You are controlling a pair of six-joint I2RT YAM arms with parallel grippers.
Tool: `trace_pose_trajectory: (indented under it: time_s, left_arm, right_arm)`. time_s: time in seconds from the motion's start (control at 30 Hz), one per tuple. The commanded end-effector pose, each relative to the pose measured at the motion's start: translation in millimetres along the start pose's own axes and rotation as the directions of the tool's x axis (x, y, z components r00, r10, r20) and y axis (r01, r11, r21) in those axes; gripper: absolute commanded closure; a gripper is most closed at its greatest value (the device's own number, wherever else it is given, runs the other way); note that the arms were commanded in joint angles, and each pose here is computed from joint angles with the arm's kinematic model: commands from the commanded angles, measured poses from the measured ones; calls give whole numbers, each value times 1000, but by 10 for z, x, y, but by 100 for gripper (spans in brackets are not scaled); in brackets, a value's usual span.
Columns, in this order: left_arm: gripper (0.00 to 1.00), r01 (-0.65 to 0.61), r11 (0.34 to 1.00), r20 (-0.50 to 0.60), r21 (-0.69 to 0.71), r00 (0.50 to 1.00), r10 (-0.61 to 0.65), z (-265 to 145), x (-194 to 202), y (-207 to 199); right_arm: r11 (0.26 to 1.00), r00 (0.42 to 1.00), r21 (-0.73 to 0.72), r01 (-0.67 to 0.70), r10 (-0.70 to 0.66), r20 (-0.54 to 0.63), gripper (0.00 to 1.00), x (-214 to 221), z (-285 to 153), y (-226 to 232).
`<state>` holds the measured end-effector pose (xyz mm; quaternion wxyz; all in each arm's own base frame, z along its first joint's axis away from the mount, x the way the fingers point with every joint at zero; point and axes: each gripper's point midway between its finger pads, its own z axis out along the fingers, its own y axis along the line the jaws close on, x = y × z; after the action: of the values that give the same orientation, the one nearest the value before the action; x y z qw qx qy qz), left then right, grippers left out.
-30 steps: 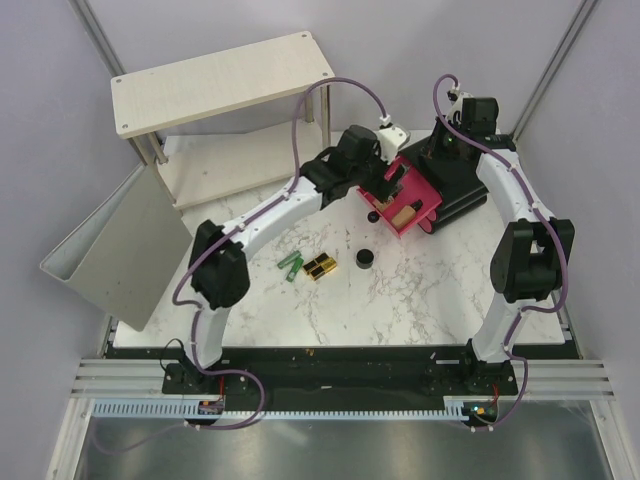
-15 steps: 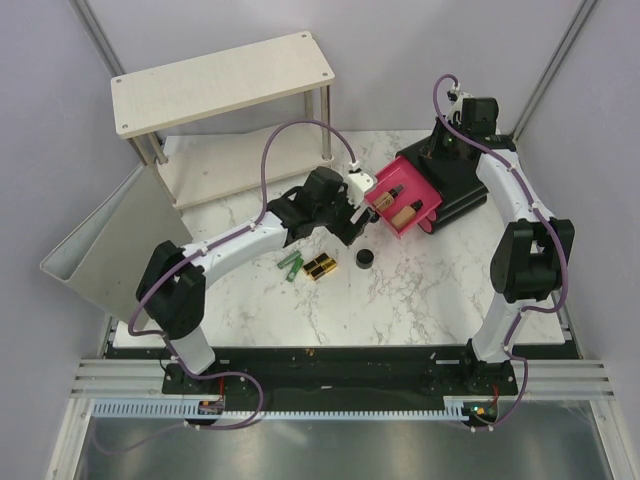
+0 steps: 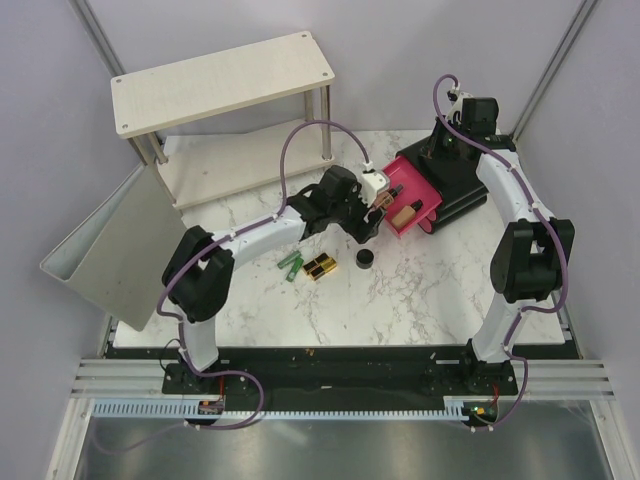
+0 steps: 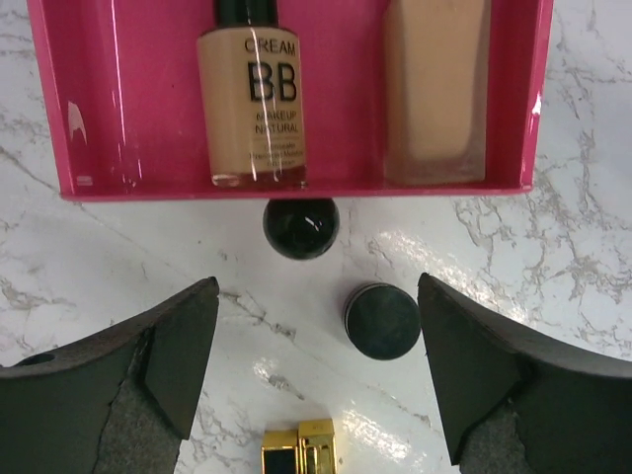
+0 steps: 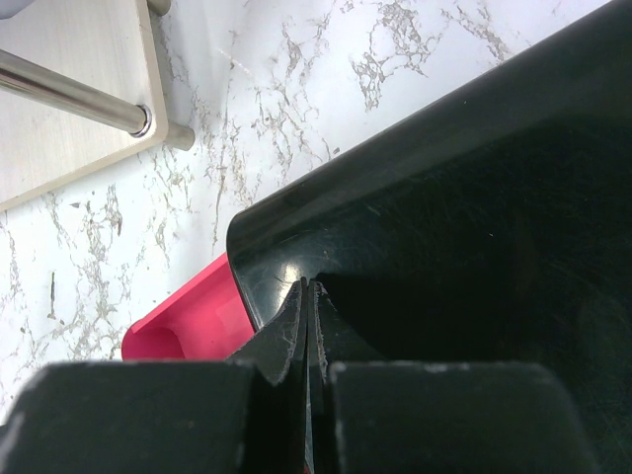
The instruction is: Organize the makeup
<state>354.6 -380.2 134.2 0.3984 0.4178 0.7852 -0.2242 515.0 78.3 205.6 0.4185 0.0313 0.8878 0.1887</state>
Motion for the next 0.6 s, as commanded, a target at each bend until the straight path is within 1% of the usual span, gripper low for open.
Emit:
trace_pose_trajectory:
  time_s: [0.0, 0.07, 0.1, 0.23, 0.37, 0.53, 0.57]
  left_arm:
    - [13, -7, 999, 110, 33, 994, 4, 99, -440, -18]
    - [15, -9, 999, 104, 36, 995, 6, 152, -440, -12]
    - [16, -14, 999, 117, 38, 993, 10, 157, -505, -8]
    - [22, -12, 999, 93, 43, 996, 8, 295, -454, 9]
    - [34, -13, 999, 79, 51, 997, 9, 370, -423, 11]
    - [37, -14, 998, 79, 63, 997, 9, 410, -431, -2]
    - [39, -10, 998, 75, 64, 997, 5, 426, -411, -2]
  right_arm:
    - [993, 961, 105, -45, 72, -268, 100, 831, 62, -290]
    - [993, 961, 106, -47, 73, -268, 100, 834, 64, -290]
    - [993, 961, 107, -46, 73, -268, 100, 834, 64, -293]
    - [993, 961, 107, -45, 72, -268, 100, 832, 58, -291]
    - [993, 962, 109, -44, 72, -263, 100, 817, 55, -291]
    - [993, 961, 109, -44, 72, -268, 100, 833, 60, -289]
    - [993, 962, 110, -43, 71, -264, 100, 818, 57, -296]
